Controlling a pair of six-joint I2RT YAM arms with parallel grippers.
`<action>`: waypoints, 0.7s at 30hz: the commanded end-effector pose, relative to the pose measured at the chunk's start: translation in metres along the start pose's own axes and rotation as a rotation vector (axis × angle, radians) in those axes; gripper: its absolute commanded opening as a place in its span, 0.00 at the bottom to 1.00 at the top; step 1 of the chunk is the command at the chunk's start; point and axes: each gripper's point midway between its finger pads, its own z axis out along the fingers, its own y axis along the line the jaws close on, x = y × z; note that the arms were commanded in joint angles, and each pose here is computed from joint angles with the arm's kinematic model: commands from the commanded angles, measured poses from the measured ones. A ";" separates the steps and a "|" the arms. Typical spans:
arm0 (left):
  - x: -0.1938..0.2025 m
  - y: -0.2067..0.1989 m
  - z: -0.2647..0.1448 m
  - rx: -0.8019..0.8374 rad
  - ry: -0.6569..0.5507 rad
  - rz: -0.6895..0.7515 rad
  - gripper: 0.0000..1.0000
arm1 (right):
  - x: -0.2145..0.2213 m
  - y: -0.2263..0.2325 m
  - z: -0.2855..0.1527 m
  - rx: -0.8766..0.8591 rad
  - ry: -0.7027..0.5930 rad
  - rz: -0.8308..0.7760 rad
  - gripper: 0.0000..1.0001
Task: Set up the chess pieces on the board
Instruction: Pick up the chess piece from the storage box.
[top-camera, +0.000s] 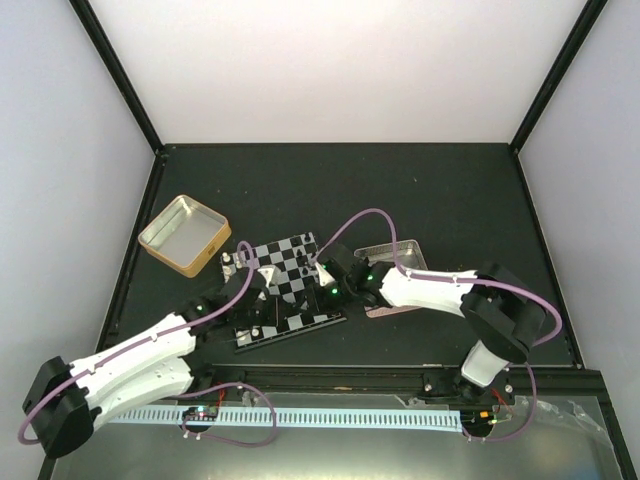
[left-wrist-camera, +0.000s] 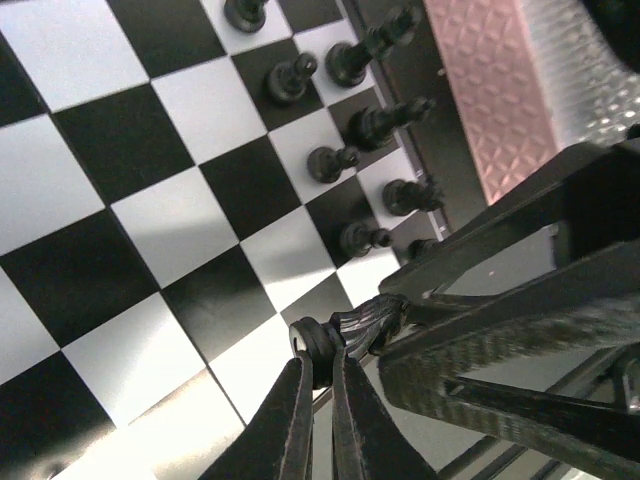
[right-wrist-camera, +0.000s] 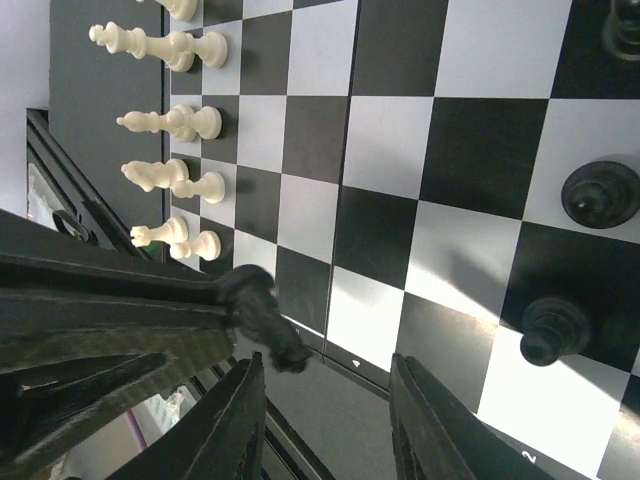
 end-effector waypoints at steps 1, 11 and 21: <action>-0.012 -0.016 -0.011 0.092 -0.048 -0.013 0.02 | -0.012 0.009 -0.011 -0.059 -0.063 0.016 0.36; -0.017 -0.025 -0.019 0.171 -0.078 -0.035 0.01 | -0.017 0.027 -0.024 -0.164 -0.101 -0.035 0.32; -0.017 -0.027 -0.020 0.194 -0.068 -0.041 0.02 | -0.021 0.035 -0.029 -0.204 -0.140 -0.071 0.18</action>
